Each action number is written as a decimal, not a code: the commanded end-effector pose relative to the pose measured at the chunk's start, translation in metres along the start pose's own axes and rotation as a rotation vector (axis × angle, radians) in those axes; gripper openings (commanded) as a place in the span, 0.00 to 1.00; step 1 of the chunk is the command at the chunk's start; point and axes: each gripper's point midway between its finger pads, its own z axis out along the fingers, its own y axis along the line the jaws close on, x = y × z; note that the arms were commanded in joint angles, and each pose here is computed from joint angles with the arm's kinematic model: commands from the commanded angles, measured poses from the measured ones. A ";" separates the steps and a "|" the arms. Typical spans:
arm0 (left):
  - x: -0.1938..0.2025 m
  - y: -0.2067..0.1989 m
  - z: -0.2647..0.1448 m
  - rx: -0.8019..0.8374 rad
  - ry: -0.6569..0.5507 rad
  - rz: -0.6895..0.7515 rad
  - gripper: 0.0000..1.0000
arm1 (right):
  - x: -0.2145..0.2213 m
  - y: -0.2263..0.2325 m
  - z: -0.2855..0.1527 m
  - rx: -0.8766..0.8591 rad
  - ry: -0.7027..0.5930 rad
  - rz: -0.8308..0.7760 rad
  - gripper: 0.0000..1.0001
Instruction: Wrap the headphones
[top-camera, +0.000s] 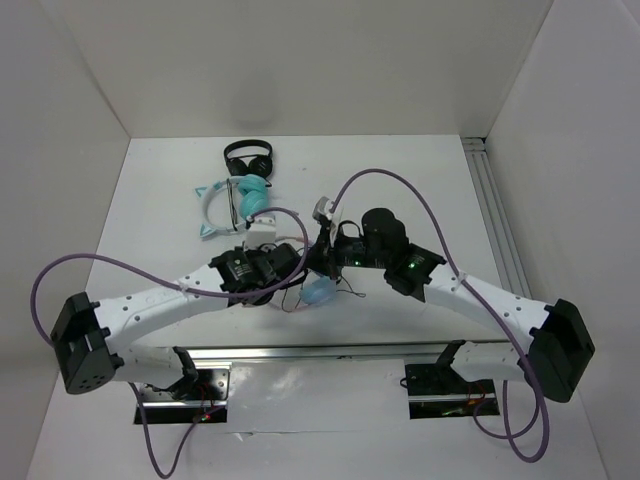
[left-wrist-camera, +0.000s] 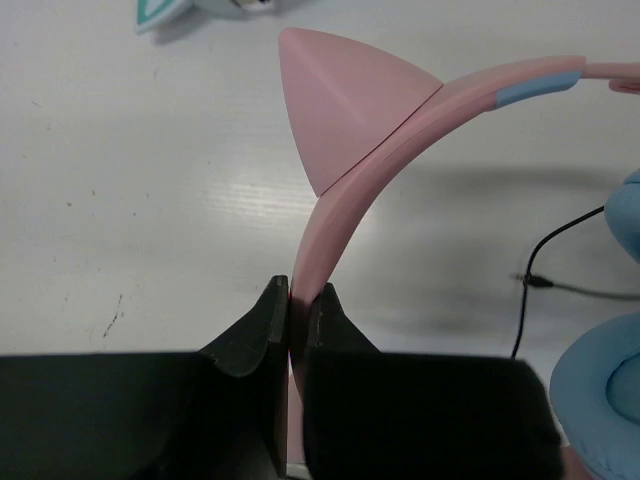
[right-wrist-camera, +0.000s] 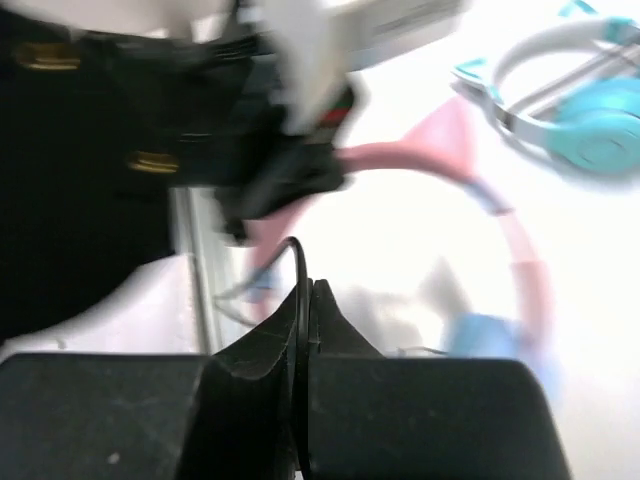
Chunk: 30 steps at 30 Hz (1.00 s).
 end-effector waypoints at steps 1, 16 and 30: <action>-0.001 -0.006 -0.015 0.122 -0.012 -0.037 0.00 | -0.016 -0.013 -0.018 0.073 -0.015 -0.064 0.00; 0.053 -0.046 -0.126 0.812 0.104 0.323 0.00 | -0.002 -0.101 -0.047 0.326 0.027 -0.017 0.00; 0.024 -0.001 -0.139 0.681 0.114 0.203 0.00 | 0.019 -0.150 -0.071 0.504 0.005 0.082 0.00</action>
